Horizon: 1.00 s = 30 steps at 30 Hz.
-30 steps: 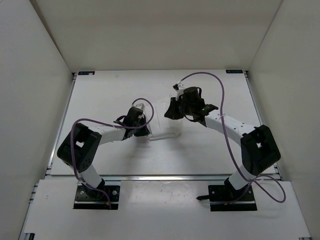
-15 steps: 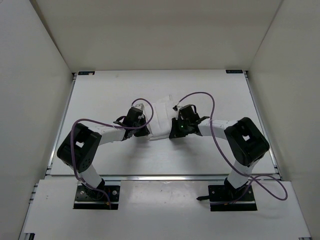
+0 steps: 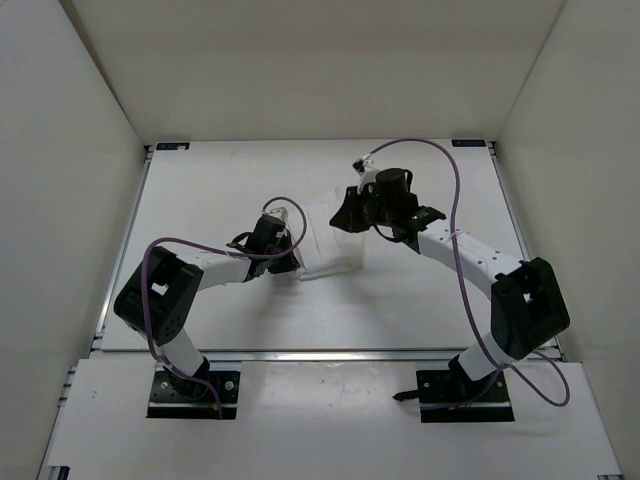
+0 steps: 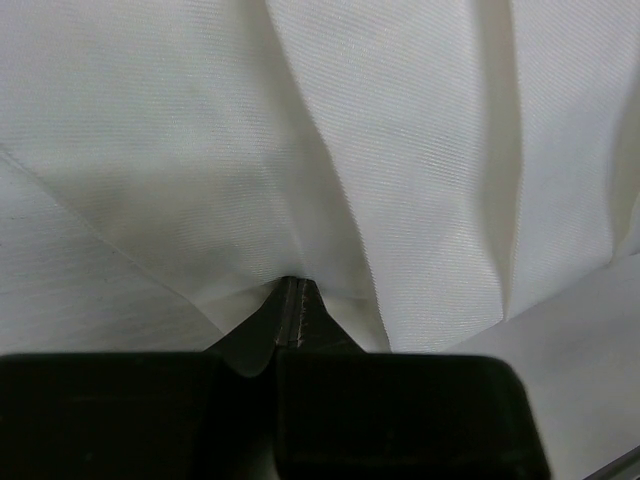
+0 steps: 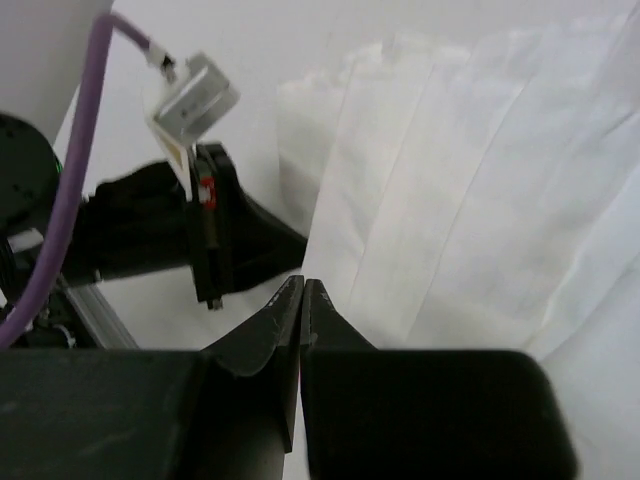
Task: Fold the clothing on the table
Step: Fold the skirt
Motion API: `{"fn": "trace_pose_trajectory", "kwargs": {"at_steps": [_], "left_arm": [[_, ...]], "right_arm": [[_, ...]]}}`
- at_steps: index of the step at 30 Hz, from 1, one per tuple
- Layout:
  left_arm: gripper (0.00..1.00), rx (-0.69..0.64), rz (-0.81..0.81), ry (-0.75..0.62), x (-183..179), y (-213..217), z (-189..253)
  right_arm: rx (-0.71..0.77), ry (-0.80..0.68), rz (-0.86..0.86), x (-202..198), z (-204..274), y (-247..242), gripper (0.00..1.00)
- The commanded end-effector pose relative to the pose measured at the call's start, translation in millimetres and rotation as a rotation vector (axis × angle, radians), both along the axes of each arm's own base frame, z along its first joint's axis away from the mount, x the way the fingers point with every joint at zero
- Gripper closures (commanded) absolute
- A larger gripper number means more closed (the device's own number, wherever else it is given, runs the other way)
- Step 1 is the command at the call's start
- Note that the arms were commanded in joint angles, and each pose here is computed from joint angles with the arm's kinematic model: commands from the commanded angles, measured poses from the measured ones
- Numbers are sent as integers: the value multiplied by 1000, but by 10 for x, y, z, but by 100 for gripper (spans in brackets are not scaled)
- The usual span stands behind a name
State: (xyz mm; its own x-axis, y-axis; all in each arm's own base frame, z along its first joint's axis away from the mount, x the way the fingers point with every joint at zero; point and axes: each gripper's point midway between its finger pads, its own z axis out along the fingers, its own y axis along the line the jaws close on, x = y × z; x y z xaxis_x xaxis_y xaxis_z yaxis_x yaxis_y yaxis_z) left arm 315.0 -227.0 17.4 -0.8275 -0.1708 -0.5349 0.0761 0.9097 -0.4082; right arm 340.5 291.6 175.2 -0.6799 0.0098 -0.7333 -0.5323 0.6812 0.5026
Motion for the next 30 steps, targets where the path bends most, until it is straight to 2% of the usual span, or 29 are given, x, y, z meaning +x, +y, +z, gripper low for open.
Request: {"fn": "trace_pose_trajectory", "kwargs": {"at_steps": [1,12,18,22,27,30], "left_arm": [[100,85,6,100,-225,154,-295],[100,78,60,107,-257,313,-336],[100,70,66,103,-250,306,-331],[100,71,61,98,-225,294,-318],[100,77,49,91,-194,275,-285],[100,76,35,88,-186,217,-253]], "right_arm": [[-31,22,-32,179,-178,-142,100],[-115,200,-8,-168,-1176,-174,100],[-129,264,3,-229,-1371,-209,100],[-114,179,-6,-36,-974,-183,100],[6,-56,-40,452,173,-159,100],[34,-138,-59,685,545,-203,100]]}}
